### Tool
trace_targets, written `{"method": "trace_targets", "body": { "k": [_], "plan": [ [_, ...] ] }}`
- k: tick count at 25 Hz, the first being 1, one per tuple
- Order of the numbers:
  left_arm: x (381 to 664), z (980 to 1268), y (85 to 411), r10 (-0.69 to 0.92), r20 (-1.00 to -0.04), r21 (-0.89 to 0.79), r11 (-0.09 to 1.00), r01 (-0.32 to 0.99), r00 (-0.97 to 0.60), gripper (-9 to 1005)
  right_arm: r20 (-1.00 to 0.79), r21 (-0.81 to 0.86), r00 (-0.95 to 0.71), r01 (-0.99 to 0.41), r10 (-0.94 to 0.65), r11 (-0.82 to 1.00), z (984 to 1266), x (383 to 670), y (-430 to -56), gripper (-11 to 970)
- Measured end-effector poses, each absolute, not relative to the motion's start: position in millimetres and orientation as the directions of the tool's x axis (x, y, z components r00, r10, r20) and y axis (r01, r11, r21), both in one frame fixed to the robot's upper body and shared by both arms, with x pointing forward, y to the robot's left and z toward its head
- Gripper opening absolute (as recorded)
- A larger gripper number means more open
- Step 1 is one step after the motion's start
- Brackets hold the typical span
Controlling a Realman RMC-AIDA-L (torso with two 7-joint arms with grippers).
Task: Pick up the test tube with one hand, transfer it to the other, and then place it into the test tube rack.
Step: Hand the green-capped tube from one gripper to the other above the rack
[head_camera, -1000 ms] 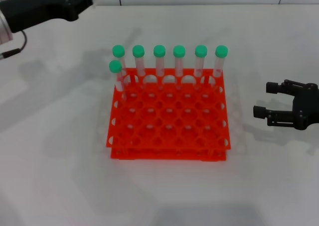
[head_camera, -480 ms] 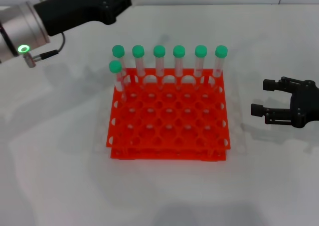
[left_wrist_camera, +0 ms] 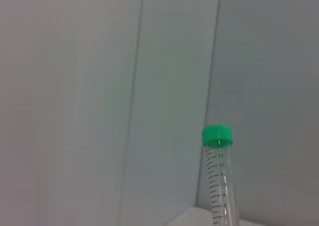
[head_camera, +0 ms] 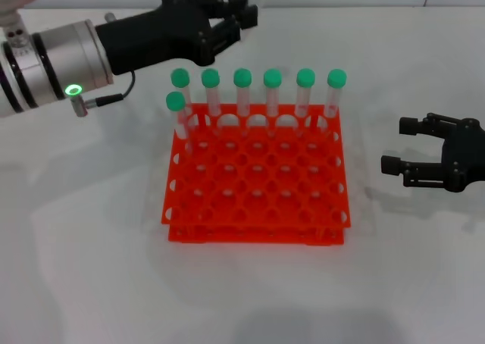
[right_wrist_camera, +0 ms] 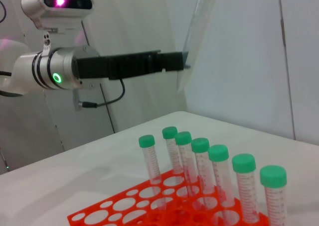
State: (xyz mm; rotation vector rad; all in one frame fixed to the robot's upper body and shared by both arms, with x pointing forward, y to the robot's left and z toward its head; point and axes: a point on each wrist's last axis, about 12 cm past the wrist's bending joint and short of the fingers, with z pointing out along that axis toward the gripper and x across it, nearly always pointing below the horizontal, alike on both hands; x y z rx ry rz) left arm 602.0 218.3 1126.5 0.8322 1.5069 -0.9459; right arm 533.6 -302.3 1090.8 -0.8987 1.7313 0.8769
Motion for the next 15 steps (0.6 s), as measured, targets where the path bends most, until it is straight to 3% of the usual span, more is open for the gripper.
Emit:
{"method": "trace_targets", "body": {
  "k": [15],
  "plan": [
    [596.2,1119.9,213.0,0.091,-0.980,-0.132,0.364,0.922,-0.177,191,-0.954,0.140,-0.244,-0.874,-0.172,0.466,1097.2,536.4,-302.4,823]
  ]
}}
